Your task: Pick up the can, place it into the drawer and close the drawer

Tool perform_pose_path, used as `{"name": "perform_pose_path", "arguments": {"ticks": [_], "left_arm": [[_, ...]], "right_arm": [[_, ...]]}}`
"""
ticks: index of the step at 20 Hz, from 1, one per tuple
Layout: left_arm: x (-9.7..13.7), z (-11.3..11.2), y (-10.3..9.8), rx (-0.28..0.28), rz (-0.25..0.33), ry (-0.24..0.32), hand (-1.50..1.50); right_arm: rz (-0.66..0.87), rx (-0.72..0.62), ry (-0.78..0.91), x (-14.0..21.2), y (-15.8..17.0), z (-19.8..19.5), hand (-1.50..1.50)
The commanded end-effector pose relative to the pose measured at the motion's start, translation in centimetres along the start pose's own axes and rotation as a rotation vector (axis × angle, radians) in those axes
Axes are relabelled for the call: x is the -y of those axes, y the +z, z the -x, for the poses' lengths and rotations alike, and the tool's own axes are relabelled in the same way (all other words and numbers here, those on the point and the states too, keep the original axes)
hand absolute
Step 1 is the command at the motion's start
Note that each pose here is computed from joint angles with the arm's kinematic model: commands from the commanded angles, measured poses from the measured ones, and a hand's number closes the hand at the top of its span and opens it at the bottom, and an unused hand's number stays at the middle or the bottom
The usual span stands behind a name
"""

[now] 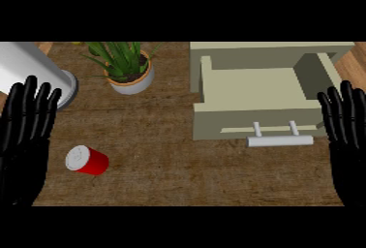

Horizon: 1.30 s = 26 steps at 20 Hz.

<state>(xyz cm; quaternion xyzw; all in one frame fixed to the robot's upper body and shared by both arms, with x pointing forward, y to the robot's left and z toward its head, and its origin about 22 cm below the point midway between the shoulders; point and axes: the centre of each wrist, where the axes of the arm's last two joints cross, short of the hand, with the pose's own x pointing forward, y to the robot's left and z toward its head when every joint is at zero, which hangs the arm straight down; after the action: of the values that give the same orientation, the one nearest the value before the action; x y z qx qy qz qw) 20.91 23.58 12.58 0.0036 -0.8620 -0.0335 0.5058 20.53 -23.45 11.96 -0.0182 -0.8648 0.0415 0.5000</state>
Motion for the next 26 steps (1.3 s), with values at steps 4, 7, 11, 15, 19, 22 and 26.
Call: {"name": "perform_pose_path", "arguments": {"ticks": [4, 7, 11, 15, 19, 22, 26], "left_arm": [[1.1, -2.0, 1.4, 0.056, 0.101, 0.028, -1.5], [-1.5, 1.6, 3.5, -0.317, 0.023, -0.051, -1.5], [-0.9, -0.6, 3.5, -0.347, 0.027, -0.063, -1.5], [0.6, -0.6, 3.3, -0.37, 0.021, -0.064, -1.5], [-1.3, -2.0, 4.4, -0.362, 0.01, -0.05, -1.5], [-2.2, -2.5, 4.3, -0.38, -0.038, -0.041, -1.5], [-2.7, -3.0, 4.6, -0.392, -0.06, -0.045, -1.5]], "right_arm": [[0.034, 0.02, 0.032, 1.5, -1.3, -0.6, -1.5], [0.102, -0.248, 0.029, 1.0, 1.7, 2.0, -1.5], [0.103, -0.313, 0.045, 0.8, 1.3, -0.2, -1.5], [0.102, -0.305, 0.053, 1.8, 1.0, 0.6, -1.5], [0.116, -0.322, 0.031, 2.6, 2.4, 0.0, -1.5], [0.098, -0.298, 0.051, 3.4, 3.9, 1.6, -1.5], [0.096, -0.312, 0.047, 4.6, 3.3, 1.0, -1.5]]}}
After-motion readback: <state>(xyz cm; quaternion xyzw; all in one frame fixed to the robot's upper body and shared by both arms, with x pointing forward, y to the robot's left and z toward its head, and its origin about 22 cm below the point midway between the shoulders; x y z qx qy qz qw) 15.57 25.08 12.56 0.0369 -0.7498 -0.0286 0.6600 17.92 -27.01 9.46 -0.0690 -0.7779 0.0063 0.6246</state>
